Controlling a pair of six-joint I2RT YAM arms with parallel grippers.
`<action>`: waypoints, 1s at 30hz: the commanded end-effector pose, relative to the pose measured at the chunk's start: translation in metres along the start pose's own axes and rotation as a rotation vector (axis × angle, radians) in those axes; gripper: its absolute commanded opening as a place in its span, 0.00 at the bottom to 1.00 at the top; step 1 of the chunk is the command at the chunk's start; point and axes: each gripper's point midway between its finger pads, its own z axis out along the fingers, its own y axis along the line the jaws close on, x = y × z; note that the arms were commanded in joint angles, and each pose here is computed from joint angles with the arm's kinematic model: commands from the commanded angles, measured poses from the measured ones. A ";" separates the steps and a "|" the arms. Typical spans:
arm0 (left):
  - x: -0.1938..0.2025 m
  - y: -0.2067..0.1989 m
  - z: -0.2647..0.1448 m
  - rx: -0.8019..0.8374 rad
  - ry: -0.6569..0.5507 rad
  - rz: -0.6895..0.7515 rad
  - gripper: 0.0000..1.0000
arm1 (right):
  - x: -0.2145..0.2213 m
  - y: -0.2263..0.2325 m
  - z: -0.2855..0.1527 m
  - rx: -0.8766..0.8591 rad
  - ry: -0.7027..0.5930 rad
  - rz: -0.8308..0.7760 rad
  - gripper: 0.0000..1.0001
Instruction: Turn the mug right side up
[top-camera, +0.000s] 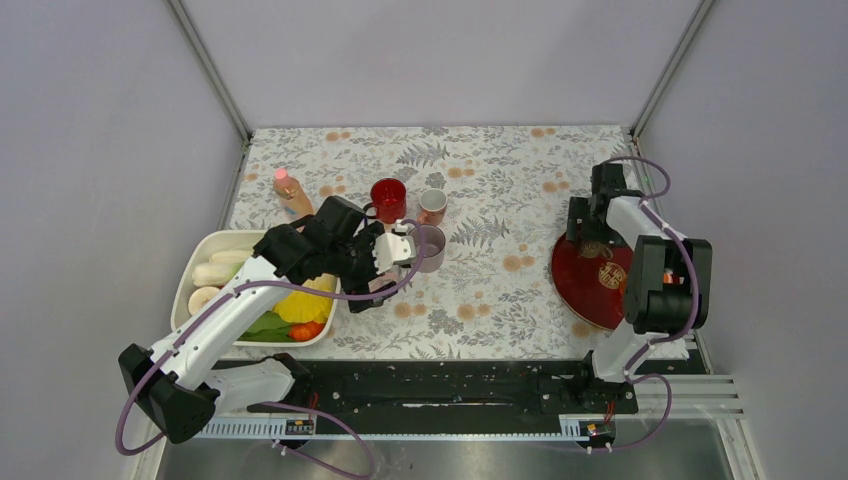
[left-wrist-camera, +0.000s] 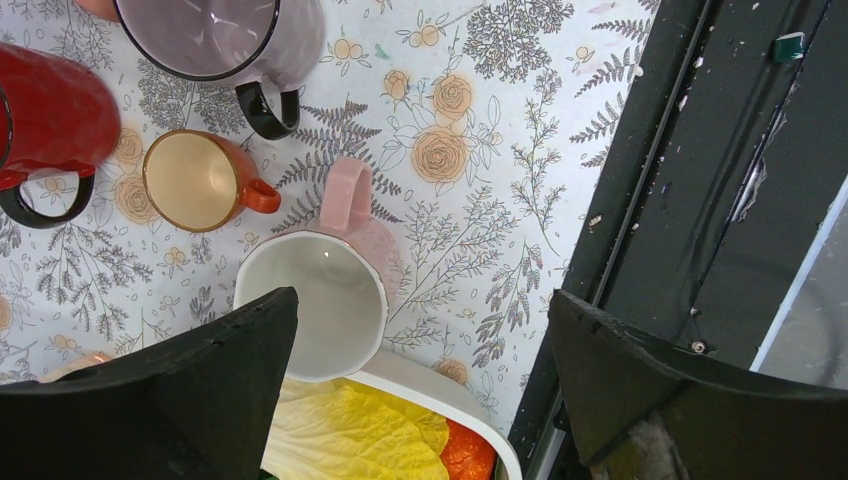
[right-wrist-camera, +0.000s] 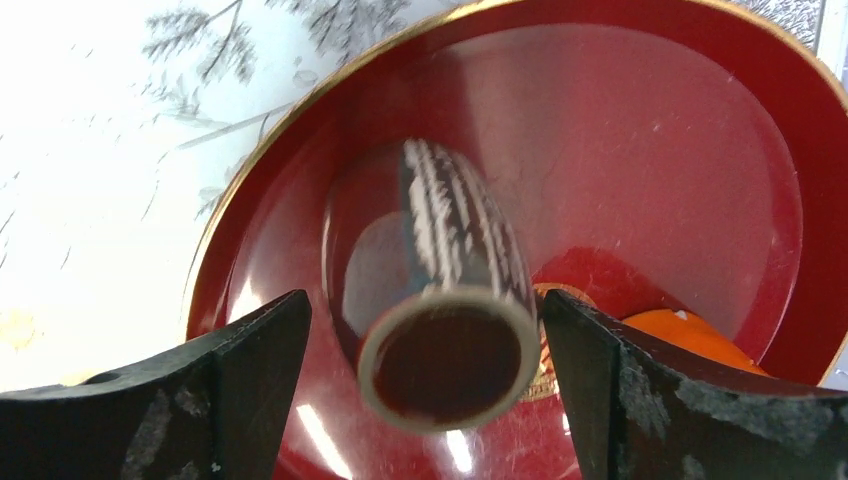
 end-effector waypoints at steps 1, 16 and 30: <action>-0.022 0.001 -0.012 -0.017 -0.095 0.049 0.99 | -0.009 0.018 -0.044 -0.173 -0.097 -0.114 0.95; -0.042 -0.001 -0.030 -0.055 -0.213 0.098 0.99 | 0.005 -0.011 -0.077 -0.335 -0.135 -0.791 0.92; -0.042 -0.003 -0.034 -0.063 -0.225 0.094 0.99 | 0.016 -0.020 -0.008 -0.310 -0.232 -0.775 0.62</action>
